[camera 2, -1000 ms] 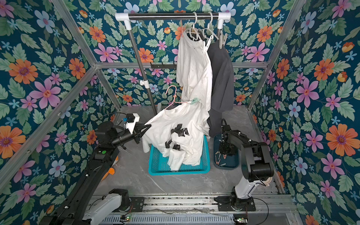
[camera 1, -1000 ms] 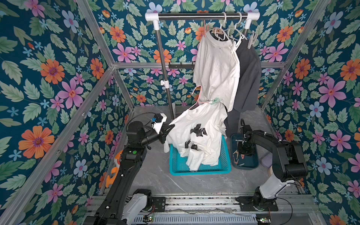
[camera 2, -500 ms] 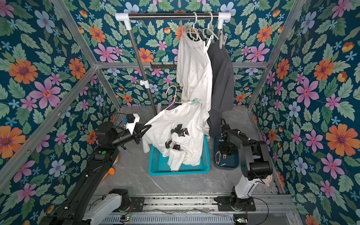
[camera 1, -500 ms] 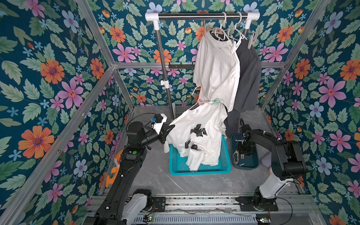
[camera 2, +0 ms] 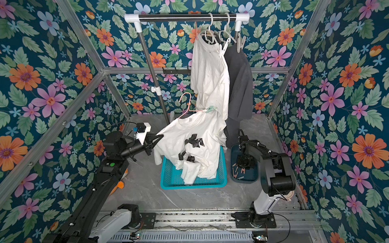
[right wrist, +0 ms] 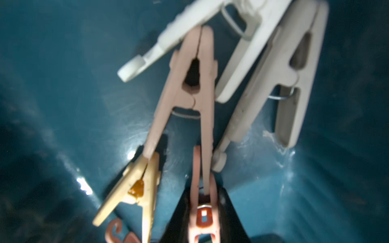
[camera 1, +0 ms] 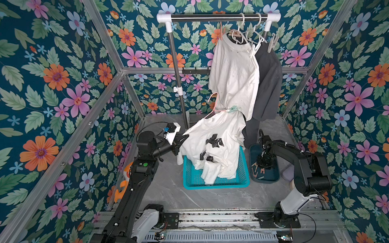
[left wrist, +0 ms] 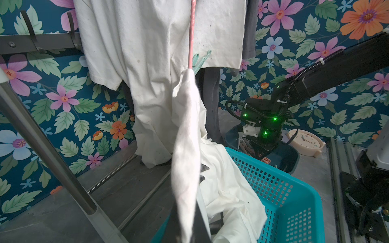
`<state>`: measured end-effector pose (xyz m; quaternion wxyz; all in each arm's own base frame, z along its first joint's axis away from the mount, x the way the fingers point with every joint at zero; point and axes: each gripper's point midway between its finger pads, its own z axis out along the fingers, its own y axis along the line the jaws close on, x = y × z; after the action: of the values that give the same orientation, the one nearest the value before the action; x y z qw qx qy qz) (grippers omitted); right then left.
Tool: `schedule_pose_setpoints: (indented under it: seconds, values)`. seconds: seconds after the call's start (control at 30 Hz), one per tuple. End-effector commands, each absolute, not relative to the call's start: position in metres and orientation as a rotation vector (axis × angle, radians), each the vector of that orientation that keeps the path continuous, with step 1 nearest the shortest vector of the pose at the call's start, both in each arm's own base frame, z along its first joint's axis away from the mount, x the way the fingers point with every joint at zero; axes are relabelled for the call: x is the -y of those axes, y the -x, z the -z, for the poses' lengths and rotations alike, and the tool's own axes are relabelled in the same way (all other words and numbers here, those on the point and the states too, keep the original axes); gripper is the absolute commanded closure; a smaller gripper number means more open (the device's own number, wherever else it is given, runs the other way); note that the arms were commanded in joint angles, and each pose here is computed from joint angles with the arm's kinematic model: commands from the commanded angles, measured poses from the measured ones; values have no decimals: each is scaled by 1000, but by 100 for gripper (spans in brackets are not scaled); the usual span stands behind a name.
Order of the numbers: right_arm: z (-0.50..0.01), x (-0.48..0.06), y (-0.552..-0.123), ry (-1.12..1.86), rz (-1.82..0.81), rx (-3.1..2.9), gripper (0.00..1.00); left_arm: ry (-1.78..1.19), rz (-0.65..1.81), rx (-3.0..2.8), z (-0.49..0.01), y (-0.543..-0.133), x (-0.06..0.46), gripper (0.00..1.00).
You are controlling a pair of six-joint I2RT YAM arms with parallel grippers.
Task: Use clothespins to secure the t-shirt on both sides of the hanger
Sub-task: Open the clothespin.
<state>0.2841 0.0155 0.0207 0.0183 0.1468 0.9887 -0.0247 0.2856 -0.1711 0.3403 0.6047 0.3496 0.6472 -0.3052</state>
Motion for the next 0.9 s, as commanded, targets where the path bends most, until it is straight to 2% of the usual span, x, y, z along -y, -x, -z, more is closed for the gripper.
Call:
schedule_pose_setpoints:
  seconds: [0.0,0.47,0.67,0.87]
  values:
    - [-26,-18,-279,-476,69,-3083,79,-823,689,-1443,-352,-284,172,100]
    - [-63,-13,-282,-473,83,-2979,79,-824,699,-1445,-352,-285,173,100]
    - [-84,-8,-293,-459,94,-2873,85,-823,718,-1445,-352,-285,175,100]
    - [-116,-12,-314,-424,21,-2718,100,-819,742,-1450,-353,-286,179,100]
